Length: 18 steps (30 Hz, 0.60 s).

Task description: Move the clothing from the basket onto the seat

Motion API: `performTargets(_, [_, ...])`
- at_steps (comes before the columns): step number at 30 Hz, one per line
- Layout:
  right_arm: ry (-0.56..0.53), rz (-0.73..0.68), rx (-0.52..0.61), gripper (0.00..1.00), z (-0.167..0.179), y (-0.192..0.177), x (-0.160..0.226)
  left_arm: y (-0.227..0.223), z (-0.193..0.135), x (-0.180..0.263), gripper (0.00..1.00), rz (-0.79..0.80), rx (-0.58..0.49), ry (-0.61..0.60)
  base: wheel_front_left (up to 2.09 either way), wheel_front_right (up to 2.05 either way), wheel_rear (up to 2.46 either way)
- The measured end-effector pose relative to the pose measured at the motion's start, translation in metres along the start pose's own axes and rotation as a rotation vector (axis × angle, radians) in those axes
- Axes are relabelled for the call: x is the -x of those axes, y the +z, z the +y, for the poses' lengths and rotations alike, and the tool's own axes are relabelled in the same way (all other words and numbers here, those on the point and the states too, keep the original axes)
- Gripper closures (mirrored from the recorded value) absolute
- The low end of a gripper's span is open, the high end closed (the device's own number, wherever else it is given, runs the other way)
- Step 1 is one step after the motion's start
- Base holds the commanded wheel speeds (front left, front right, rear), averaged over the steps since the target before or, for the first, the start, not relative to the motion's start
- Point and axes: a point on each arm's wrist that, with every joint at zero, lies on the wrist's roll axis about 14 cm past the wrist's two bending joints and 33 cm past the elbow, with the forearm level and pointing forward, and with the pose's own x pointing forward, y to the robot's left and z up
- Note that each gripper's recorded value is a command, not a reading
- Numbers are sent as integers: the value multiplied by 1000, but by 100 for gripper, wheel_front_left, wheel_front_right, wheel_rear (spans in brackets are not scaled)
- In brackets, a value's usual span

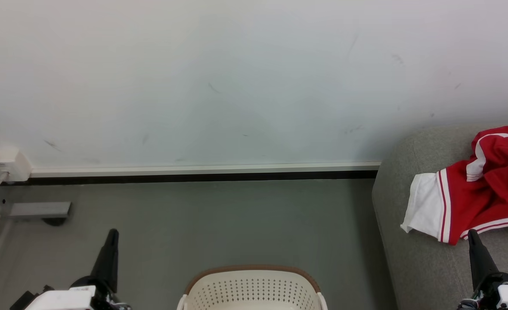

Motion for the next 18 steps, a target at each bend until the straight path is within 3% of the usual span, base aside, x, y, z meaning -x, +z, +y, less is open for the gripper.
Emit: performTargets(18, [0,0,0,100,0,0,0,0,0,0,100,0,0,0,0,0,0])
